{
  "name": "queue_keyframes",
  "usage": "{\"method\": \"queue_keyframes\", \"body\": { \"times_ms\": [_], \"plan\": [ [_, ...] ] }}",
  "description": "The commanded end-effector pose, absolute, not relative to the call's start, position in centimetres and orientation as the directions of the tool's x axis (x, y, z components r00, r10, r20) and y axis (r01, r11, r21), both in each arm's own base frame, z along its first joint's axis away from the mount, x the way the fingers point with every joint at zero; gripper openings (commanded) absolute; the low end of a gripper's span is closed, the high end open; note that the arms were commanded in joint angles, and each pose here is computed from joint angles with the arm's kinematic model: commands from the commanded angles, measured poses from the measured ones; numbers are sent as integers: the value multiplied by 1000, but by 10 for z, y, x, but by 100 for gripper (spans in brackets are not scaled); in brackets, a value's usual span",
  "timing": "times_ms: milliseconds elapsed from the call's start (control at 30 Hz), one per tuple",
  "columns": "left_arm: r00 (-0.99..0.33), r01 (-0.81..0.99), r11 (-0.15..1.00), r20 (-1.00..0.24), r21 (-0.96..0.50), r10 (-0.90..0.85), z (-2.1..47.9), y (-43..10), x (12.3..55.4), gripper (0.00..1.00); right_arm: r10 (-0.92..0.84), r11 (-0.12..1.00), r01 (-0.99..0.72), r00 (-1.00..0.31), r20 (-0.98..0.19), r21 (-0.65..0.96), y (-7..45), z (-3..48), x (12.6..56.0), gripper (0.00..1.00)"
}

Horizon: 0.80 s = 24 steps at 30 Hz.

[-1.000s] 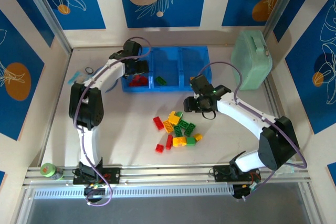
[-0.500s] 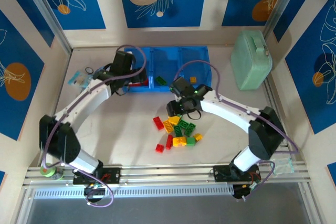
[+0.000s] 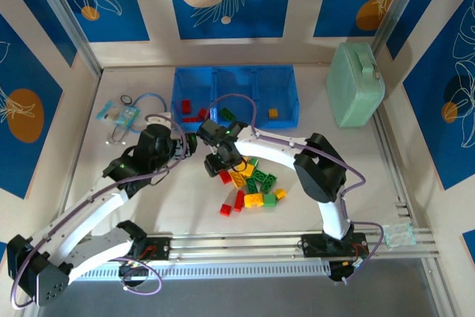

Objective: Sort the legos into containers by color
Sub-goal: Pick up the lego from the center of the table.

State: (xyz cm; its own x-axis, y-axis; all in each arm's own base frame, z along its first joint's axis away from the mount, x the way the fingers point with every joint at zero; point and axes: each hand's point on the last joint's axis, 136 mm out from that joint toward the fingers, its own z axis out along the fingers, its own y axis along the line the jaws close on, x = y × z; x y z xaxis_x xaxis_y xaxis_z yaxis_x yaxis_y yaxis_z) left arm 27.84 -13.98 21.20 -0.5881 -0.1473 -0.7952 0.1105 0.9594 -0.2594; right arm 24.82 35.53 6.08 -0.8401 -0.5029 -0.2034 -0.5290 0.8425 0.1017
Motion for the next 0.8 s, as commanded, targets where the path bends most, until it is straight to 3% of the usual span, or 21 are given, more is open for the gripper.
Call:
{"method": "queue_keyframes", "body": {
  "times_ms": [0, 767],
  "plan": [
    [-595, 130, 948, -788, -291, -160, 211, -143, 268, 82, -537, 831, -549, -833, -130, 85, 359, 48, 236, 60],
    [-544, 101, 948, -814, -303, -202, 227, -123, 252, 80, -519, 855, -519, -854, -45, -16, 361, 8, 250, 56]
  ]
}}
